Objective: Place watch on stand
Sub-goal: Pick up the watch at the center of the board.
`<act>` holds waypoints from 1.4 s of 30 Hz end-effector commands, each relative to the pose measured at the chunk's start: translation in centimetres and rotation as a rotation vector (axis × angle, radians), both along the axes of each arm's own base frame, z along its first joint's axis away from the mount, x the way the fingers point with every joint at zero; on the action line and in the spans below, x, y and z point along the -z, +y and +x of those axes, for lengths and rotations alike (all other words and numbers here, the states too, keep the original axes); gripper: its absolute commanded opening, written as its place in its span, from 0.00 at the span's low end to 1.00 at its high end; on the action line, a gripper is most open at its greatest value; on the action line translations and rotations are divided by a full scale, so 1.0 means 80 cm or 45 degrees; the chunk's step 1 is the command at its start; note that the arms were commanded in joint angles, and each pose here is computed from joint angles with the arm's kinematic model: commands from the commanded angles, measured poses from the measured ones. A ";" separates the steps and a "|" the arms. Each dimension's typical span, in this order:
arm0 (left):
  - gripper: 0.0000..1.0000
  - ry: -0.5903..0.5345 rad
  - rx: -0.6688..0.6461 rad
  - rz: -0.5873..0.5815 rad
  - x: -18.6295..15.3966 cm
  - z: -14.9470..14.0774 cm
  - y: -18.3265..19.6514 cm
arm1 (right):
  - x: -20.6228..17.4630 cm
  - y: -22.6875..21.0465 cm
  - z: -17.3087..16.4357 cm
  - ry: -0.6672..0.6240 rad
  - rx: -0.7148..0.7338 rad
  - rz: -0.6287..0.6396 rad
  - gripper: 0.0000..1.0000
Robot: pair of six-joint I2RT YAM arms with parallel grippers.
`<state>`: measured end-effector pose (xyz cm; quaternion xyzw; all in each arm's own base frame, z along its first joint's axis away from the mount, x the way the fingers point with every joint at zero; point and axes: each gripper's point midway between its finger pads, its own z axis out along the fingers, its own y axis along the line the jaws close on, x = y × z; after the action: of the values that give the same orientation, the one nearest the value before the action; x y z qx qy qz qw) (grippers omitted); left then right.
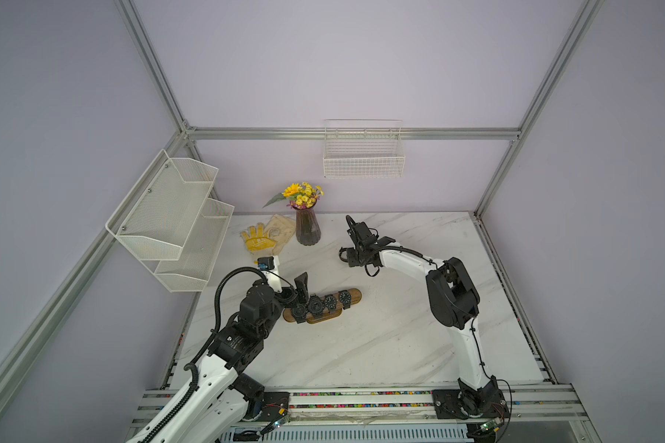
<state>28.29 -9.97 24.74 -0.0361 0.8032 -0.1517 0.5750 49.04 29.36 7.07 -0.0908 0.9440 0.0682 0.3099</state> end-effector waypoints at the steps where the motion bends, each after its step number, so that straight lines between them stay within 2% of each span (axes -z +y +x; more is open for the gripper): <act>1: 0.96 -0.025 -0.032 -0.030 -0.011 0.002 0.005 | 0.009 -0.006 0.015 0.002 0.017 -0.027 0.50; 9: 0.96 -0.016 -0.033 -0.018 -0.007 0.004 0.005 | 0.023 0.009 0.026 0.058 -0.015 0.029 0.50; 20: 0.96 0.004 -0.038 0.008 -0.003 0.010 0.003 | 0.016 0.057 -0.025 0.106 -0.092 0.112 0.46; 25: 0.96 0.013 -0.029 0.012 -0.002 0.014 -0.001 | -0.007 0.071 -0.040 0.064 -0.112 0.123 0.52; 33: 0.96 0.030 -0.019 0.017 -0.001 0.019 -0.005 | -0.037 0.060 -0.029 -0.007 -0.100 0.109 0.57; 38: 0.96 0.074 0.021 0.040 -0.010 0.035 -0.019 | -0.053 0.046 -0.021 -0.015 -0.107 0.148 0.57; 42: 0.94 0.199 0.059 0.042 -0.005 0.064 -0.030 | -0.058 0.048 -0.024 -0.006 -0.166 0.160 0.55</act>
<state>31.86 -11.82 22.37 -0.0206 0.8532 -0.1275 0.5053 47.13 32.93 8.87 -0.1160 0.9402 0.1277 0.2936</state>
